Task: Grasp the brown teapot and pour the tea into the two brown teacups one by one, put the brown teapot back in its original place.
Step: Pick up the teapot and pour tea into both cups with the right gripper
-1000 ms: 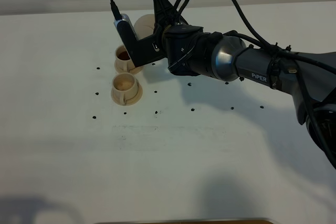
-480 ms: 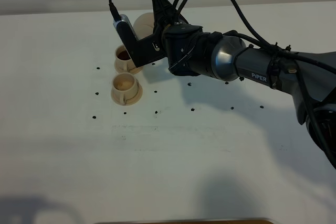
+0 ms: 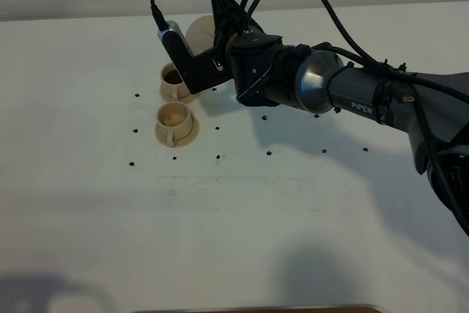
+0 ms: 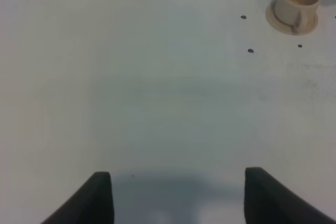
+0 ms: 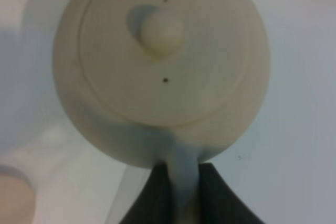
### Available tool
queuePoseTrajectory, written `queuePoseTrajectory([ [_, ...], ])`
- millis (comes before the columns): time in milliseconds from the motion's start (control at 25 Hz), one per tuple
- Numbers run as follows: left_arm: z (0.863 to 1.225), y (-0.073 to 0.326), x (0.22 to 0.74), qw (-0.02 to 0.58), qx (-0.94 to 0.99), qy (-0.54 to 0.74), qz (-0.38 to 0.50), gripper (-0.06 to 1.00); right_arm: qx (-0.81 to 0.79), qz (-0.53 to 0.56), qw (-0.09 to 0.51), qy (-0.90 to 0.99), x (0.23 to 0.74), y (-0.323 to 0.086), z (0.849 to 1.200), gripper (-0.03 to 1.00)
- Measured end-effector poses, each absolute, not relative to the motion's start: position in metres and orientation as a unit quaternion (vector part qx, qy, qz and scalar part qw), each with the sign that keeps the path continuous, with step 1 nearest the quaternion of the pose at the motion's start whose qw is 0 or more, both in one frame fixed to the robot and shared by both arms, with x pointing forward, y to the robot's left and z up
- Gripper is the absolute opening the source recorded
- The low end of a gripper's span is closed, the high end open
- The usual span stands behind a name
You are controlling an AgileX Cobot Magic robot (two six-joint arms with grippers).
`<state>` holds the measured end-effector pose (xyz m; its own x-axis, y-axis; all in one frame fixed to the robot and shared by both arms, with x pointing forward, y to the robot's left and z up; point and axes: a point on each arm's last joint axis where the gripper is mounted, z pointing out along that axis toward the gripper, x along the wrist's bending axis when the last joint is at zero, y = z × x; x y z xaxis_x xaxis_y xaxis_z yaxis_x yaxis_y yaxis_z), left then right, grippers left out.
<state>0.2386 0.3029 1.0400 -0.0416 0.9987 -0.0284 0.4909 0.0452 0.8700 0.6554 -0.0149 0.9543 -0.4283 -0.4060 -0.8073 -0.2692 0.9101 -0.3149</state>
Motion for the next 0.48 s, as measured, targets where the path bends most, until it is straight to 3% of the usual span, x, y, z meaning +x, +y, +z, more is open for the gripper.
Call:
queuePoseTrajectory([
  [480,1.04,0.3029,0.2386,0.358,0.593,0.628,0.355,0.6,-0.213,-0.077,0.502,0.835,0.6562,-0.0148,0.9557,0.09],
])
